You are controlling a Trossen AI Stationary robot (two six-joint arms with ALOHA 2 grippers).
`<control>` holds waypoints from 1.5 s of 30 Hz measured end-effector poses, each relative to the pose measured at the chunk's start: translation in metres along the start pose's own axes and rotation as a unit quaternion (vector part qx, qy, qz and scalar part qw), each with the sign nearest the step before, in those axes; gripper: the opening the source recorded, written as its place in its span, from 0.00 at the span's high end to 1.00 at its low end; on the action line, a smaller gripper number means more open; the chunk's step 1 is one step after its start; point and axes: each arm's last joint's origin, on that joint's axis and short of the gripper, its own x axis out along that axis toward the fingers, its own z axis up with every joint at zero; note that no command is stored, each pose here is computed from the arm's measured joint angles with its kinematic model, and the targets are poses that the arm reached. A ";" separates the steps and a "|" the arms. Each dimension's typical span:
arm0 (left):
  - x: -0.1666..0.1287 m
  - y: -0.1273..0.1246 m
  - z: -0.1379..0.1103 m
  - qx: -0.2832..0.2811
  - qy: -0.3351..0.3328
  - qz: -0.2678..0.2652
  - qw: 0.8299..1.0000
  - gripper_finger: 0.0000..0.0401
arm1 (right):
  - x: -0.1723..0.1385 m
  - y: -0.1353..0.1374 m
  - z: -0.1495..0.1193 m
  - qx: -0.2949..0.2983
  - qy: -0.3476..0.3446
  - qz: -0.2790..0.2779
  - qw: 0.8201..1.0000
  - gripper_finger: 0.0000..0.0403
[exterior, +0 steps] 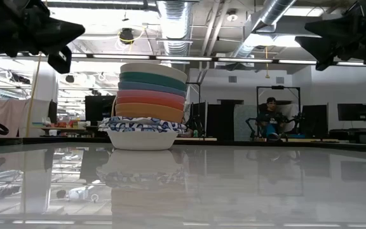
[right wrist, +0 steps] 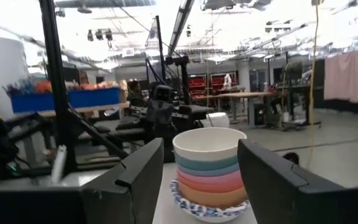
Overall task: Nest bowls inside each other
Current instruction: Return to Home Position
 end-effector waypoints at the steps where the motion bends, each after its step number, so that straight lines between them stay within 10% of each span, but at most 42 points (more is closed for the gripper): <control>1: 0.000 0.000 -0.002 0.006 0.009 -0.002 1.000 1.00 | 0.000 0.000 0.000 -0.012 0.000 0.000 1.000 0.44; 18: -0.002 0.002 -0.021 -0.029 0.118 -0.031 0.992 1.00 | -0.002 -0.002 -0.022 -0.027 0.111 -0.009 0.993 0.44; 26: -0.004 -0.003 -0.024 0.025 0.141 -0.125 0.982 1.00 | -0.002 -0.002 -0.021 -0.031 0.110 -0.008 0.993 0.44; 45: -0.004 -0.001 -0.026 0.015 0.152 -0.088 0.984 1.00 | -0.002 -0.002 -0.022 -0.034 0.113 -0.006 0.993 0.44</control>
